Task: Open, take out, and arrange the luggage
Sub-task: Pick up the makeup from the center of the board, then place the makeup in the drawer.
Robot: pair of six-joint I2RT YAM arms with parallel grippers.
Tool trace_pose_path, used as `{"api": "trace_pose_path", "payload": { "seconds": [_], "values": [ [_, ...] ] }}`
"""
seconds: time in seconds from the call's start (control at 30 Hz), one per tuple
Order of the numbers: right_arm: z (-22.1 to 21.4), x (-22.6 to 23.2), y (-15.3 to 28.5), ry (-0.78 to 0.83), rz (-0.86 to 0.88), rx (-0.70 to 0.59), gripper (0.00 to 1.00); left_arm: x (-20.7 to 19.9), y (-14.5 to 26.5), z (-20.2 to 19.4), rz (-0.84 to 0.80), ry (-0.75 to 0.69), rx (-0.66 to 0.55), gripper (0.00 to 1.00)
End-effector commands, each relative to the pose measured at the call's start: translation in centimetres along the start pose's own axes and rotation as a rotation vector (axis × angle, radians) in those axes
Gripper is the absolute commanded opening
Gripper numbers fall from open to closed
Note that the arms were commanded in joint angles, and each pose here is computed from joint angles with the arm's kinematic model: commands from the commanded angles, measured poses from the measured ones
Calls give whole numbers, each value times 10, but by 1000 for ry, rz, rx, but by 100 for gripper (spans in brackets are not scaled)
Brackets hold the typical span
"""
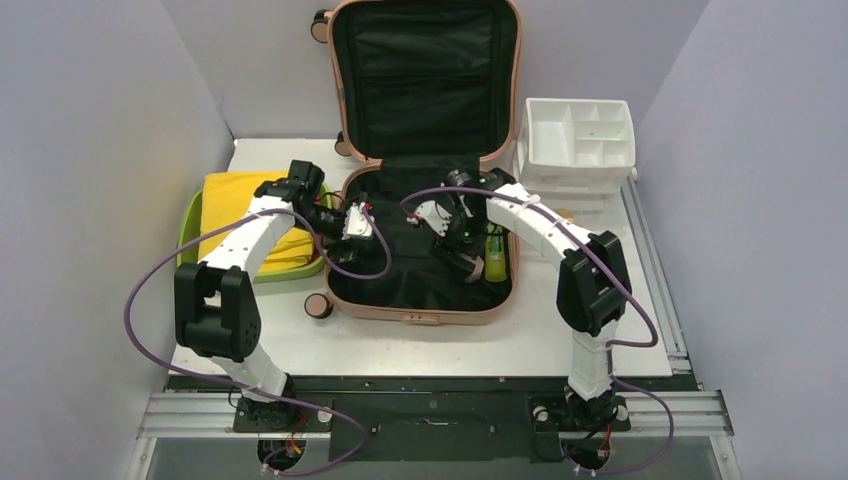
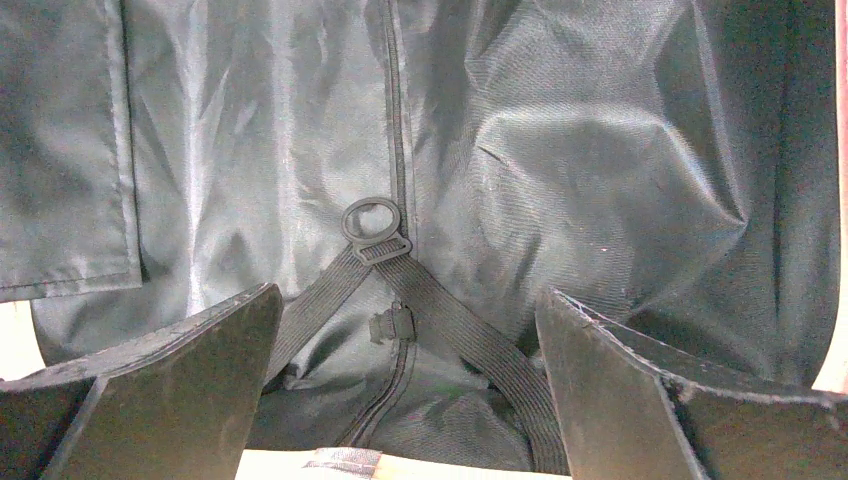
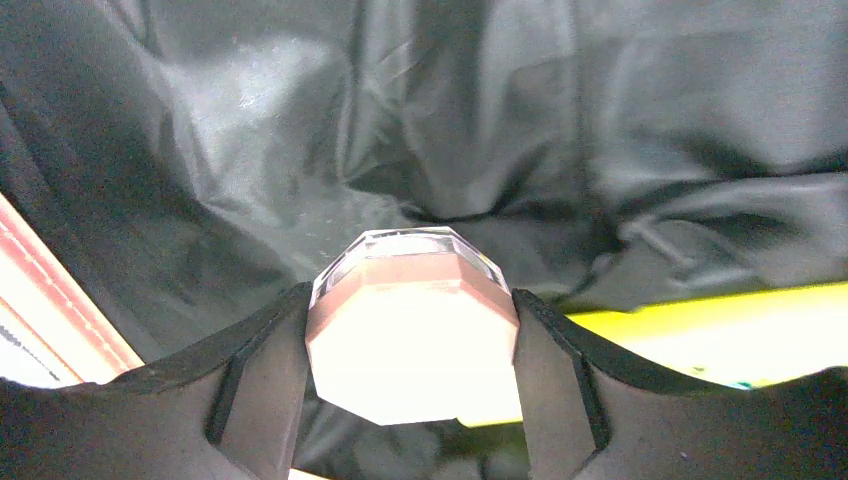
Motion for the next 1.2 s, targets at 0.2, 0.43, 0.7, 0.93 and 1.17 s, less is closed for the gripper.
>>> {"api": "trace_pose_path", "payload": {
  "seconds": [0.2, 0.43, 0.7, 0.93, 1.17],
  "values": [
    [38, -46, 104, 10, -159, -292, 21, 16, 3, 19, 66, 63, 47, 96],
    [14, -76, 146, -44, -280, -346, 21, 21, 2, 28, 94, 57, 48, 96],
    [-33, -108, 177, -154, -378, -364, 21, 24, -7, 33, 108, 51, 30, 96],
    [-81, -149, 198, -273, -517, -347, 21, 26, -11, 38, 110, 42, 26, 96],
    [-129, -184, 197, -399, -629, -309, 21, 29, -12, 39, 118, 50, 23, 96]
  ]
}}
Point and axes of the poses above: each gripper's point midway between its finger pads, its own y axis back along the fingers, its own x axis along the line the jaws close on, z = x × y, the point moved 5 cm from there along y, back along the fingers, and after that the axes turned 12 degrees about -y, right-handed, at the moved point
